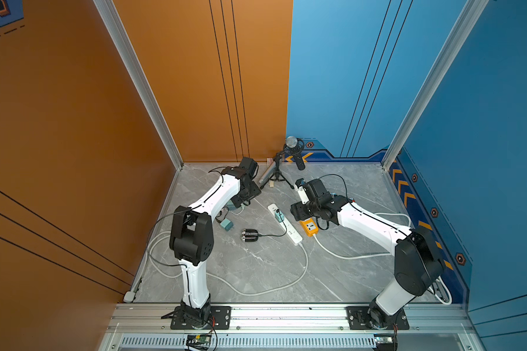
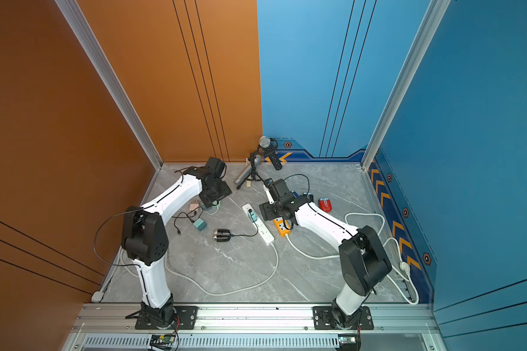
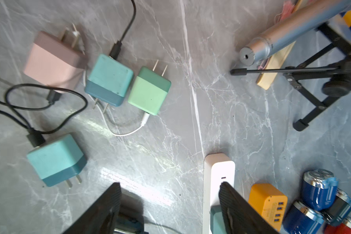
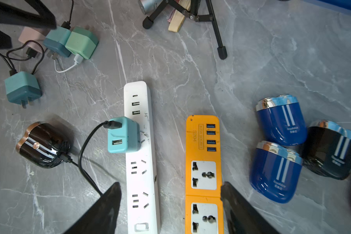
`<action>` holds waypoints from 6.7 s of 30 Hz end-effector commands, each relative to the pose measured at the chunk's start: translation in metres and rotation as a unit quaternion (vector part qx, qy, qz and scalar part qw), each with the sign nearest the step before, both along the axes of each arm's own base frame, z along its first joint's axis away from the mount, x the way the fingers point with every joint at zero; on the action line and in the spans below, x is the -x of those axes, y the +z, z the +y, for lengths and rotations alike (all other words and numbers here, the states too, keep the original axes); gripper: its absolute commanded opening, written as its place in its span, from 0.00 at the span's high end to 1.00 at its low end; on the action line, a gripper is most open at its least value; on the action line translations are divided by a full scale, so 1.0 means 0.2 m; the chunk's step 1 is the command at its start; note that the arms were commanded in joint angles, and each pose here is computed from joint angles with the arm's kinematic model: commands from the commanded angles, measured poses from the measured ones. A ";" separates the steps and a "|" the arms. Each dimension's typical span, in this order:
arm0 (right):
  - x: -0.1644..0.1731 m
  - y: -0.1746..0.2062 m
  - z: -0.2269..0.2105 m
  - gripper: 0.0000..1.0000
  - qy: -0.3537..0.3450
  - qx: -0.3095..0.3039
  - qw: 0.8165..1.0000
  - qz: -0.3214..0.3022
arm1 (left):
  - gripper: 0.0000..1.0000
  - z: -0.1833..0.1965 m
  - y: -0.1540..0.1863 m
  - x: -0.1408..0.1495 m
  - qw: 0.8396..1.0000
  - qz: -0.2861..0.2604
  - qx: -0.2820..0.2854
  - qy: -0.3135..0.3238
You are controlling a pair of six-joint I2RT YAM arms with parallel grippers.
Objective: Unplug the electric shaver
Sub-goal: Remove the plug from the socket, then place the plug at the center of the board, then pick up the electric shaver from the center of the board.
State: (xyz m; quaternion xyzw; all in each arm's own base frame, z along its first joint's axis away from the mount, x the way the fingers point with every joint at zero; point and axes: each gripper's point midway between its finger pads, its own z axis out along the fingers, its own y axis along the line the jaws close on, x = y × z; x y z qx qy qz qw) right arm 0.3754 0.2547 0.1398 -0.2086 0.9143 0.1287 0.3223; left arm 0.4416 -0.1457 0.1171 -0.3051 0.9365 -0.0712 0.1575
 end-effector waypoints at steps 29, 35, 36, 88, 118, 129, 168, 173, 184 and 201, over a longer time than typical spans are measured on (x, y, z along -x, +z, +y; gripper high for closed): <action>-0.07 -0.35 0.40 0.37 0.113 -0.059 0.992 -0.001 | 0.27 -0.44 -0.38 -0.05 0.987 0.128 0.089 0.050; -0.04 -0.36 0.46 0.52 0.135 -0.064 0.989 -0.001 | 0.27 -0.44 -0.39 -0.04 0.986 0.133 0.085 0.052; -0.03 -0.36 0.47 0.54 0.139 -0.062 0.988 -0.001 | 0.27 -0.44 -0.40 -0.04 0.986 0.134 0.084 0.052; -0.01 -0.02 0.49 0.80 0.094 -0.039 0.990 -0.095 | 0.69 -0.50 -0.58 0.16 0.981 0.184 0.048 0.038; 0.07 0.05 0.52 0.80 0.130 0.070 0.975 -0.164 | 0.69 -0.50 -0.57 0.12 0.984 0.171 0.043 0.018; 0.10 0.02 0.50 0.79 0.113 -0.025 0.991 -0.067 | 0.70 -0.50 -0.55 0.11 0.986 0.164 0.039 0.013; 0.77 -0.46 0.34 0.63 0.195 0.099 0.974 0.057 | 0.20 -0.56 -0.10 -0.08 0.993 0.019 0.002 -0.112; 0.81 -0.51 0.33 0.54 0.189 0.103 0.974 0.075 | 0.18 -0.52 -0.04 -0.09 0.992 0.004 -0.014 -0.122; 0.79 -0.32 0.28 0.44 0.184 0.115 0.976 0.012 | 0.18 -0.44 0.13 -0.12 0.990 -0.039 -0.038 -0.132; 0.72 -0.11 0.53 0.39 0.263 0.038 0.963 -0.033 | 0.15 0.24 0.26 0.33 0.998 -0.004 -0.057 0.028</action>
